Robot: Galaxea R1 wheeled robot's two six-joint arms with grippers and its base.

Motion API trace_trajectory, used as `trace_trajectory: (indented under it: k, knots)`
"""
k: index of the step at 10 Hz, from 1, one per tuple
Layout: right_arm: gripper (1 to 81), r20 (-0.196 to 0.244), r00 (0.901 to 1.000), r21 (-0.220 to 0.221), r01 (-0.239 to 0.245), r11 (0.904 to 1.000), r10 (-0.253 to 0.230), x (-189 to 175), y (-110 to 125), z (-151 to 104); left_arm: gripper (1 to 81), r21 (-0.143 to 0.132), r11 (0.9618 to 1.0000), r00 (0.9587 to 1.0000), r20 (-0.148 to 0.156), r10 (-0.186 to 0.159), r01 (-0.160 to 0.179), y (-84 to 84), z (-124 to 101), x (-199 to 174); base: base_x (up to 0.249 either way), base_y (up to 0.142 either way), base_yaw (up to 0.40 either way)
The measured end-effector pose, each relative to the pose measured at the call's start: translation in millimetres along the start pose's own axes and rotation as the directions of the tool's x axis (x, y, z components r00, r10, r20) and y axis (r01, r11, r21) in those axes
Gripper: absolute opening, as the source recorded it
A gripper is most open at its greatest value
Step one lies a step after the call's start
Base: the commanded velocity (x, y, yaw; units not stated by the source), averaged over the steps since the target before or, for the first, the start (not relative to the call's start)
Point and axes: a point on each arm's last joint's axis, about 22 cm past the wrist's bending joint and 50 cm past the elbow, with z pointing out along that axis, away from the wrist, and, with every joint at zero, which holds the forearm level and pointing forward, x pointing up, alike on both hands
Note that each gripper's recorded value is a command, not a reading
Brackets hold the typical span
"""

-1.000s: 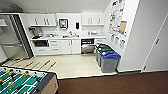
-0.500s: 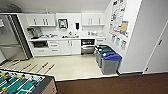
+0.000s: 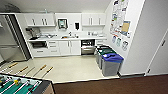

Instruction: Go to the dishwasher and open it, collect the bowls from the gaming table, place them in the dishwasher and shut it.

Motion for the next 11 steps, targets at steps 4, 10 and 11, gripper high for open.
trace_trajectory:
  k: [4,10,11]
  knots:
    - [1.0,0.000,1.0000,0.002,-0.001,1.0000,0.001,0.3,-1.9,0.5,1.0,0.000,1.0000,1.0000,0.000,0.000,0.000,0.3,0.1,0.2,0.140,0.000,0.000]
    - [1.0,-0.002,1.0000,0.002,0.000,1.0000,0.000,2.2,-1.6,0.6,1.0,-0.001,1.0000,1.0000,0.000,0.000,0.000,0.6,0.2,0.3,0.142,0.000,0.000]
    - [1.0,-0.002,1.0000,0.002,0.000,1.0000,0.000,2.2,-1.6,0.6,1.0,-0.003,1.0000,1.0000,0.000,0.000,0.000,2.6,0.8,0.5,0.141,0.000,0.000]
